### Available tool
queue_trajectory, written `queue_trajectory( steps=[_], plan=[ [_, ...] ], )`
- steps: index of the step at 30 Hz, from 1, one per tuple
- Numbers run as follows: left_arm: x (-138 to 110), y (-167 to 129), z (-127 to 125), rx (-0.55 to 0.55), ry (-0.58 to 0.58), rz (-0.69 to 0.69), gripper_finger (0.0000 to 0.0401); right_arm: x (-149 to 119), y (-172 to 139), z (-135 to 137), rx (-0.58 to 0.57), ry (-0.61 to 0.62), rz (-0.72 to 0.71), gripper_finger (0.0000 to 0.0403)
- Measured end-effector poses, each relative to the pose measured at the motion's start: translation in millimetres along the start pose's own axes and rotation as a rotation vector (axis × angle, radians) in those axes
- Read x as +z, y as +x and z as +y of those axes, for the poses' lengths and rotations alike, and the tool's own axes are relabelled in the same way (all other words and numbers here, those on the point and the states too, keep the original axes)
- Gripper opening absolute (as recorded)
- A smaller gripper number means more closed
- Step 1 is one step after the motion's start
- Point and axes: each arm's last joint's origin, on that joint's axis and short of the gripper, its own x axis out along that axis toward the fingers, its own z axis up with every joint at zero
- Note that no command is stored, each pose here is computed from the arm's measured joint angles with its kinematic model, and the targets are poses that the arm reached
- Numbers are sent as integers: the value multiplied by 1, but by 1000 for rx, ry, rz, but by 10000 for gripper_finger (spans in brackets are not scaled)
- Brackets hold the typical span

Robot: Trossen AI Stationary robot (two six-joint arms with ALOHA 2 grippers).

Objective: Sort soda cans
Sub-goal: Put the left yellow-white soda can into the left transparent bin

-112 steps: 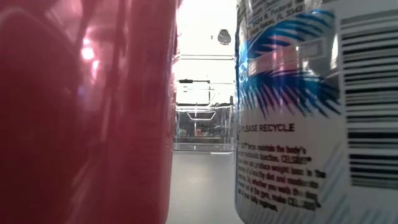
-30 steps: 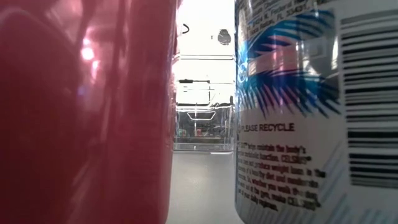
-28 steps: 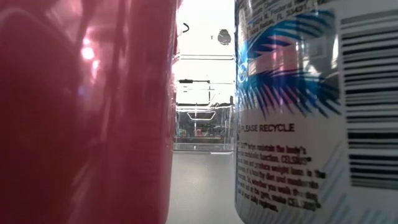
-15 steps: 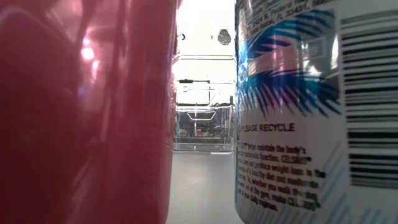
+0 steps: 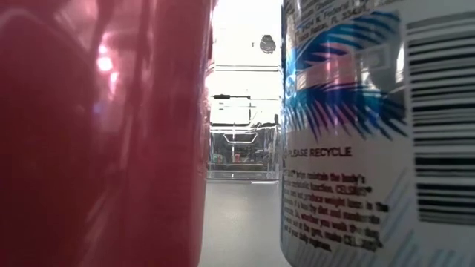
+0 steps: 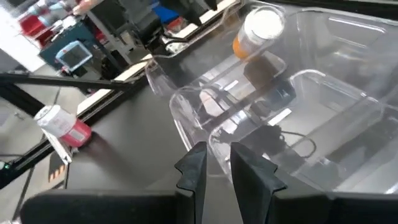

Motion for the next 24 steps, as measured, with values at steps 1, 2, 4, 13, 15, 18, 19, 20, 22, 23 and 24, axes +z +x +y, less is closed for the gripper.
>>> queue_trajectory(
  steps=[1, 2, 4, 13, 15, 18, 19, 20, 22, 23, 24],
  plan=[
    [-2, -1, 0, -1, 1, -21, 244, 2, 1, 0, 22, -11, -3, 66],
    [-5, -3, 0, -2, 0, -39, 244, 5, 2, 1, 43, -22, -9, 66],
    [-11, -3, 0, -3, 0, -59, 244, 10, 4, 0, 58, -38, -31, 66],
    [-29, 24, 2, -17, 0, -30, 244, 38, 14, -2, 136, -68, -43, 66],
    [-33, 30, 2, -16, -1, -13, 244, 49, 19, 3, 131, -109, -34, 66],
    [-35, 37, 2, -17, 0, -23, 244, 68, 31, 11, 72, -196, -4, 66],
    [-35, 39, 2, -17, 2, -29, 244, 75, 37, 14, 52, -229, 24, 66],
    [-35, 40, 2, -17, 5, -32, 244, 82, 43, 16, 42, -252, 52, 66],
    [-34, 41, 2, -17, 12, -44, 244, 95, 58, 18, -3, -278, 116, 66],
    [-33, 41, 2, -18, 19, -54, 244, 102, 66, 18, -23, -285, 144, 66],
    [-33, 41, 2, -17, 27, -60, 244, 108, 74, 19, -38, -294, 167, 66]
  ],
)
